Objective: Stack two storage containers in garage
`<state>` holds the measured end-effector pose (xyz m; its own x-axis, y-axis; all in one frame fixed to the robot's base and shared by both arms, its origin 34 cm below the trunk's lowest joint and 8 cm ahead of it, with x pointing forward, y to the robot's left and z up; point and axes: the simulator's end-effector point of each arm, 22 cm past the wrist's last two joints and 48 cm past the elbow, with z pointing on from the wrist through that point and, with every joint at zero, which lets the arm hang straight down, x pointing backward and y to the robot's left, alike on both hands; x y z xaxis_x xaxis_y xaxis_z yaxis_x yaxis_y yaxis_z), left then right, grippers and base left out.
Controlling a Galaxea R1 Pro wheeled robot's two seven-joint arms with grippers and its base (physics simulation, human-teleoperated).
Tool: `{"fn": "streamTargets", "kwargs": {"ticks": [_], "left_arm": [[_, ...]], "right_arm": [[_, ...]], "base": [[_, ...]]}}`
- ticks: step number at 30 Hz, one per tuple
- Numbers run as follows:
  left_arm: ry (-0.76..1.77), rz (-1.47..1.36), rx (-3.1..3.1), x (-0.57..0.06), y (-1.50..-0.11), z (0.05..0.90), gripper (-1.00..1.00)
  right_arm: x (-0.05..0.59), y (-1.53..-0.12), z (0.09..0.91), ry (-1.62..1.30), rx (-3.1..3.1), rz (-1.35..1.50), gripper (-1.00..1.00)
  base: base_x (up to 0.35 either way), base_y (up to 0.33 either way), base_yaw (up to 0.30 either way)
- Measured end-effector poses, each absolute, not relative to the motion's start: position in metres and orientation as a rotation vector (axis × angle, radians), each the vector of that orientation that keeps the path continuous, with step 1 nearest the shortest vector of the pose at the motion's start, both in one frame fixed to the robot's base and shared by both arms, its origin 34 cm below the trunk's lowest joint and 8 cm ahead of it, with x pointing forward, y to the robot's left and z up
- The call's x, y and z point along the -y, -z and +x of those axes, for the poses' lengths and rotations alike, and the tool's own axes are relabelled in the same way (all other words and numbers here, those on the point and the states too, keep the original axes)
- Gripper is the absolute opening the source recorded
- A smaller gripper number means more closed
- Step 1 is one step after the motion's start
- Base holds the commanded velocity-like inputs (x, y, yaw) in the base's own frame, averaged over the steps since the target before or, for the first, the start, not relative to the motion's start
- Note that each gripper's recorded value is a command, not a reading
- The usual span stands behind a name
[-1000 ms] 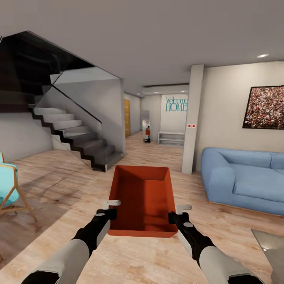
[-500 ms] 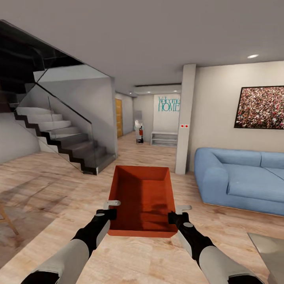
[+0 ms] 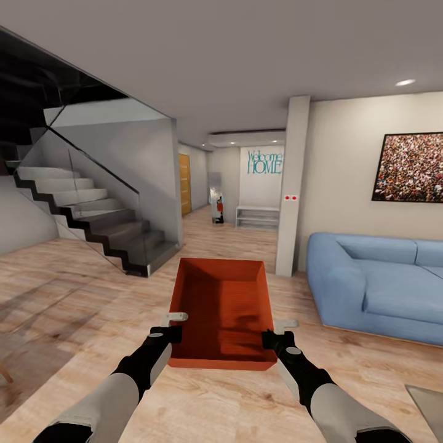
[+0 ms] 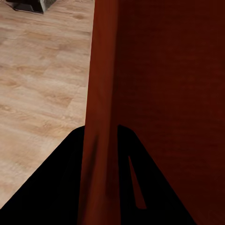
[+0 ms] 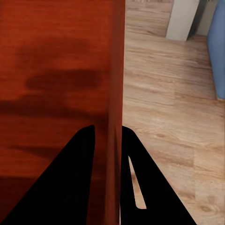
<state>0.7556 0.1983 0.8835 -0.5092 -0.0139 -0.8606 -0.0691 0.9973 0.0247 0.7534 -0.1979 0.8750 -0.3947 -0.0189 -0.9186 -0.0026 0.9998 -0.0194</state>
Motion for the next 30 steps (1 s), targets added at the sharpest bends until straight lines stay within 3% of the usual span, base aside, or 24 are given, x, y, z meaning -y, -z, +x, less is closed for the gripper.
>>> {"fn": "streamTargets", "kwargs": {"ticks": [30], "left_arm": [[-0.068,-0.058,-2.106,-0.1989,-0.8832,0.7554,-1.0]], "right_arm": [[0.1973,-0.8747,0.7533,0.017,-1.978,-0.015,-1.0]], "base": [[0.322,0.0,-0.043]]}}
